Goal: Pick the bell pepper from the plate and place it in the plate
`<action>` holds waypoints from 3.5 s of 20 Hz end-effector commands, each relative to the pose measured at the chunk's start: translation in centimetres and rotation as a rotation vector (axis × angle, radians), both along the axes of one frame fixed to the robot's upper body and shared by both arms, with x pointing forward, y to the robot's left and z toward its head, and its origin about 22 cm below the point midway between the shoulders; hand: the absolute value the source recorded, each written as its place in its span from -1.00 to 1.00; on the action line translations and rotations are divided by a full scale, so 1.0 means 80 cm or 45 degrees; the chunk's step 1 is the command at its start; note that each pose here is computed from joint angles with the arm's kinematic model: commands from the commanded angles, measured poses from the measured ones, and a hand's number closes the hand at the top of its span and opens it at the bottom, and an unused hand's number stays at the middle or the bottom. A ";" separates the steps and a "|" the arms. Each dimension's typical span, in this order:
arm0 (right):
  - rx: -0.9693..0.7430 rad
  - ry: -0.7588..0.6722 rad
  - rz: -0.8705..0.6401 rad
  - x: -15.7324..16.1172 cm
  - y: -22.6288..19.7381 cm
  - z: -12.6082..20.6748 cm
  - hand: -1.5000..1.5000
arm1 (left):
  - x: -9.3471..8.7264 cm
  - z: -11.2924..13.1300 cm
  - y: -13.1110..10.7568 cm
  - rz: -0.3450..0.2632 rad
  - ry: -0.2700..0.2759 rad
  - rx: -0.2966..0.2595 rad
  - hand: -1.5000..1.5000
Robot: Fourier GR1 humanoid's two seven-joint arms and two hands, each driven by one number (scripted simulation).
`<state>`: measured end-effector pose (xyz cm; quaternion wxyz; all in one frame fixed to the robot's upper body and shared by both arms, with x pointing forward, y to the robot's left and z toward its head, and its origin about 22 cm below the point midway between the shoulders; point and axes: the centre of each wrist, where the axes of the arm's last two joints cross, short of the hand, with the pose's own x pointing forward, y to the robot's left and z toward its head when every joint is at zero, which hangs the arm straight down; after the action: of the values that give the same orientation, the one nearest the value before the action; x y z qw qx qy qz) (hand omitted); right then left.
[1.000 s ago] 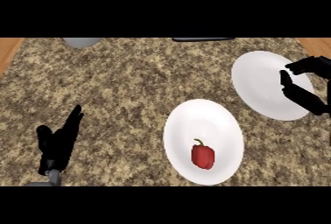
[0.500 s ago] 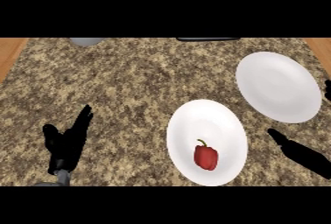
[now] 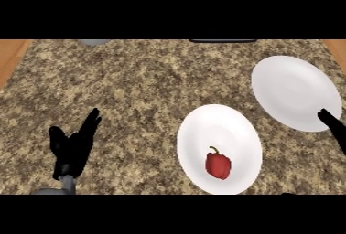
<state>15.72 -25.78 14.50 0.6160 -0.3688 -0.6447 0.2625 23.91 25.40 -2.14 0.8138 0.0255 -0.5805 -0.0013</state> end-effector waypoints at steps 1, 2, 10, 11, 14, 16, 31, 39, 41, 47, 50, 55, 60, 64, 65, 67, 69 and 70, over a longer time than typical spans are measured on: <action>-0.148 0.187 -0.020 -0.014 0.026 0.011 -1.00 | 0.012 -0.006 -0.023 -0.038 0.049 -0.057 0.00; -0.179 0.194 -0.046 -0.015 0.034 0.026 -1.00 | -0.017 -0.026 -0.014 -0.028 0.093 -0.046 0.00; -0.241 0.313 -0.071 0.012 0.128 0.001 -1.00 | -0.004 -0.011 -0.035 -0.057 0.074 -0.036 0.00; -0.271 0.319 -0.074 0.029 0.122 -0.001 -1.00 | 0.005 -0.012 -0.033 -0.054 0.070 -0.064 0.00; -0.290 0.378 -0.103 0.030 0.142 -0.022 -1.00 | -0.015 -0.007 -0.028 -0.040 0.060 -0.035 0.00; -0.314 0.448 -0.114 0.031 0.157 -0.023 -1.00 | -0.012 -0.006 -0.011 -0.042 0.058 -0.040 0.00; -0.346 0.527 -0.135 0.047 0.198 -0.072 -1.00 | -0.017 -0.022 -0.020 -0.041 0.076 -0.043 0.00; -0.398 0.585 -0.177 0.059 0.191 -0.114 -1.00 | -0.003 -0.011 -0.011 -0.026 0.054 -0.048 0.00; -0.374 0.574 -0.170 0.052 0.192 -0.111 -1.00 | -0.011 -0.023 -0.009 -0.039 0.061 -0.037 0.00; -0.407 0.645 -0.146 0.076 0.181 -0.138 -1.00 | -0.015 -0.016 -0.011 -0.033 0.080 -0.062 0.00; -0.510 0.731 -0.025 0.077 0.196 -0.145 1.00 | 0.000 -0.021 -0.014 -0.024 0.078 -0.033 0.00; -0.564 0.624 -0.054 0.062 0.198 -0.145 1.00 | -0.013 -0.020 -0.026 -0.014 0.060 -0.060 0.00; -0.605 0.558 -0.057 0.072 0.183 -0.168 1.00 | 0.000 -0.032 -0.015 -0.046 0.070 -0.064 0.00; -0.313 0.596 -0.624 0.175 0.186 -0.105 1.00 | 0.005 -0.004 -0.028 -0.095 0.015 -0.044 0.00; -0.271 0.605 -0.709 0.188 0.172 -0.103 1.00 | 0.007 0.000 -0.033 -0.103 0.008 -0.049 0.00; -0.222 0.554 -0.846 0.206 0.168 -0.089 1.00 | 0.010 0.002 -0.028 -0.111 0.007 -0.037 0.00; -0.194 0.352 -0.915 0.228 0.170 -0.057 1.00 | 0.006 -0.002 -0.035 -0.130 0.014 -0.044 0.00; -0.221 0.259 -0.961 0.239 0.162 -0.049 1.00 | 0.005 0.000 -0.047 -0.146 0.002 -0.056 0.00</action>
<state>31.85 -12.52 7.58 0.7041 -0.5490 -0.3814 0.2394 24.70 23.18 -1.38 0.8019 -0.0035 -0.5968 -0.0273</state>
